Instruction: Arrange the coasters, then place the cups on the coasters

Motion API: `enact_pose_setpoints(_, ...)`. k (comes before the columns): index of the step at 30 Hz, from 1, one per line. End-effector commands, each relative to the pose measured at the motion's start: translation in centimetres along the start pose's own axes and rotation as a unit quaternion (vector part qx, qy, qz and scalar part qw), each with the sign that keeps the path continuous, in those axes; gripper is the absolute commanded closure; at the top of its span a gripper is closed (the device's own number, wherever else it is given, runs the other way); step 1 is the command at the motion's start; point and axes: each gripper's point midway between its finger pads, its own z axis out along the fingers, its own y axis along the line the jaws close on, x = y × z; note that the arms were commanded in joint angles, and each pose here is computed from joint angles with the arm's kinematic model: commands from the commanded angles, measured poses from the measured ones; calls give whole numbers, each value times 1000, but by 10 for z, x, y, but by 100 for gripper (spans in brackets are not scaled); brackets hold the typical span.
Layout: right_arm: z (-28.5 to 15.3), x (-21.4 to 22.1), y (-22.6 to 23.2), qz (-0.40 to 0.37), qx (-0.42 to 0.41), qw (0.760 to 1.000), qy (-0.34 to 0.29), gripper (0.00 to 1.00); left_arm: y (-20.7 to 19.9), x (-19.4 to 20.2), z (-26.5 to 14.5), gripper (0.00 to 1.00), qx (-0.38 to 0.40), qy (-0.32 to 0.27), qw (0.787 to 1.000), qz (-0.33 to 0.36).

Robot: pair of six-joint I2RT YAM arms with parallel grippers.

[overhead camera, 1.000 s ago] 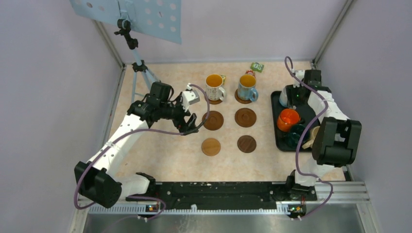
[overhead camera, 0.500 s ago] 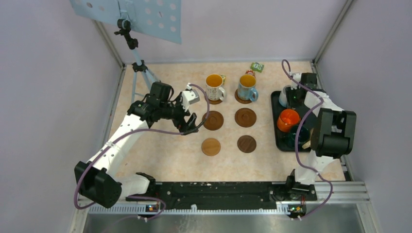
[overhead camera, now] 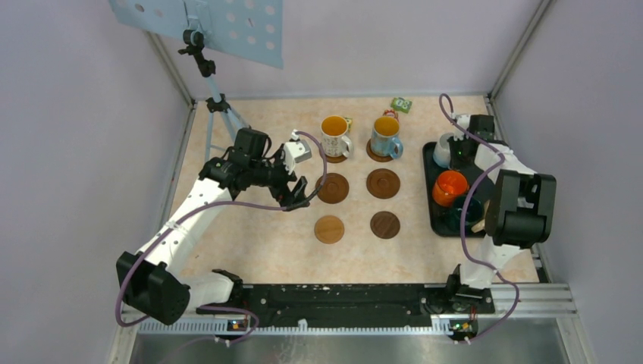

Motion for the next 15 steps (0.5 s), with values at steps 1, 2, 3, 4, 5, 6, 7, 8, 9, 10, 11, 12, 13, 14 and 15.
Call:
enact_pose_setpoints(1,-43,-53,-2,-6,0,996,-94,100,3,-11,-4,1,-11,-22,1000,11)
enact_pose_setpoints(2,-50,-60,-2,-6,0,994,-105,100,3,-12,-4,1,-11,-23,1000,12)
enact_pose_setpoints(3,-57,-68,-2,-7,-2,993,-116,100,3,-12,-5,1,-12,-24,1000,12)
enact_pose_setpoints(4,-64,-75,-2,-7,-3,992,-125,100,3,-12,-4,1,-12,-25,1000,11)
enact_pose_setpoints(5,-71,-80,-2,-6,-4,991,-132,100,2,-12,-4,1,-12,-25,1000,11)
enact_pose_setpoints(6,-76,-87,-2,-5,-5,990,-138,100,2,-11,-4,1,-11,-25,1000,10)
enact_pose_setpoints(7,-82,-92,-2,-4,-7,990,-142,100,2,-11,-3,1,-11,-25,1000,9)
enact_pose_setpoints(8,-88,-99,-2,-3,-9,989,-148,100,3,-11,-4,1,-13,-25,1000,9)
enact_pose_setpoints(9,-95,-107,-1,-3,-13,987,-157,100,3,-12,-4,1,-14,-26,1000,9)
enact_pose_setpoints(10,-101,-112,0,-4,-18,987,-160,100,3,-12,-5,1,-15,-26,1000,9)
enact_pose_setpoints(11,-106,-116,3,-4,-26,987,-161,100,3,-13,-5,1,-15,-27,999,8)
enact_pose_setpoints(12,-113,-120,7,-6,-32,986,-162,100,3,-14,-6,1,-16,-28,999,10)
enact_pose_setpoints(13,-120,-122,12,-9,-37,986,-164,100,2,-14,-6,1,-16,-29,999,10)
enact_pose_setpoints(14,-127,-126,18,-14,-43,985,-167,100,2,-15,-7,1,-17,-31,999,9)
enact_pose_setpoints(15,-134,-127,26,-21,-49,984,-169,100,2,-15,-8,1,-18,-32,999,9)
